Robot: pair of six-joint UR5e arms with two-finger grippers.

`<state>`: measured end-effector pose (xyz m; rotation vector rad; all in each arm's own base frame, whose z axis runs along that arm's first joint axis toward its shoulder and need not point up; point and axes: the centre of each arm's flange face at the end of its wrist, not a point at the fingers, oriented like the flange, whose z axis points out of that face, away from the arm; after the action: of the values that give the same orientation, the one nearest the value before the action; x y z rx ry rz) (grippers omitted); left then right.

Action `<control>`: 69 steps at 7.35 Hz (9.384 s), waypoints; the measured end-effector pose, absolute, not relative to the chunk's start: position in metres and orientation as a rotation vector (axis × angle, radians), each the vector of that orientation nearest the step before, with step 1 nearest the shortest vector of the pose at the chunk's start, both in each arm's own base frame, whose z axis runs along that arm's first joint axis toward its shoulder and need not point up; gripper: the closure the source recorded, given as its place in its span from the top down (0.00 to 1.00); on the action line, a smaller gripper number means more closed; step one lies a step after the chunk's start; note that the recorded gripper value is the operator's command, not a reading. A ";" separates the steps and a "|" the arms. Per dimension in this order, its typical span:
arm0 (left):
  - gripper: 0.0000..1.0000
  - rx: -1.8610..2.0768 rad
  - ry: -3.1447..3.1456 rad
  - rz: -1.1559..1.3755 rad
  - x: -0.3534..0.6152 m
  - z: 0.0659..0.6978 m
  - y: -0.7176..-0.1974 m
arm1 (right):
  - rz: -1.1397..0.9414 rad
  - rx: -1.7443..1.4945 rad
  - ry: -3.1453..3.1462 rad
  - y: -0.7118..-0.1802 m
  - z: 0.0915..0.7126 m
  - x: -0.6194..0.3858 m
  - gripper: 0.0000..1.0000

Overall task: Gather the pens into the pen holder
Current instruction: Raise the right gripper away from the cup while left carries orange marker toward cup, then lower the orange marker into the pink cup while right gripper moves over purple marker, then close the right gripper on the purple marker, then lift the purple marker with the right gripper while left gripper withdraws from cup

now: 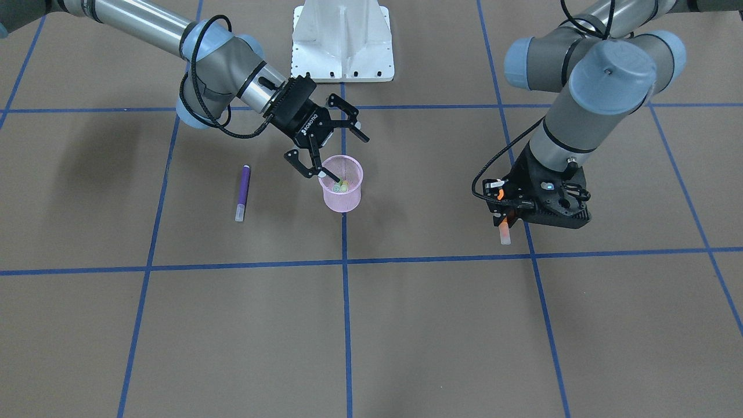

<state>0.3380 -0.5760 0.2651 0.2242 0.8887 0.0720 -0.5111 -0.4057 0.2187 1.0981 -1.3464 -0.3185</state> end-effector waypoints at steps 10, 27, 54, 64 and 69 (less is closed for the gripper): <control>0.00 0.667 1.053 -0.257 0.399 0.184 -0.475 | -0.012 0.293 -1.193 -0.542 0.256 -0.351 0.99; 0.00 0.936 1.465 -0.176 0.493 0.187 -0.394 | 0.080 -0.038 -0.815 -0.484 0.338 -0.457 0.98; 0.00 0.919 1.418 -0.169 0.509 0.208 -0.402 | 0.052 -0.050 -0.774 -0.476 0.365 -0.491 0.07; 0.00 0.910 1.385 -0.169 0.529 0.216 -0.411 | 0.098 0.082 -0.894 -0.507 0.290 -0.424 0.00; 0.92 0.896 1.382 -0.163 0.540 0.229 -0.408 | 0.098 0.207 -0.952 -0.509 0.263 -0.407 0.00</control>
<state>0.5397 -0.4082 0.2294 0.8963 1.3823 -0.1633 -0.4072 -0.5092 0.2628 0.2075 -0.9518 0.0982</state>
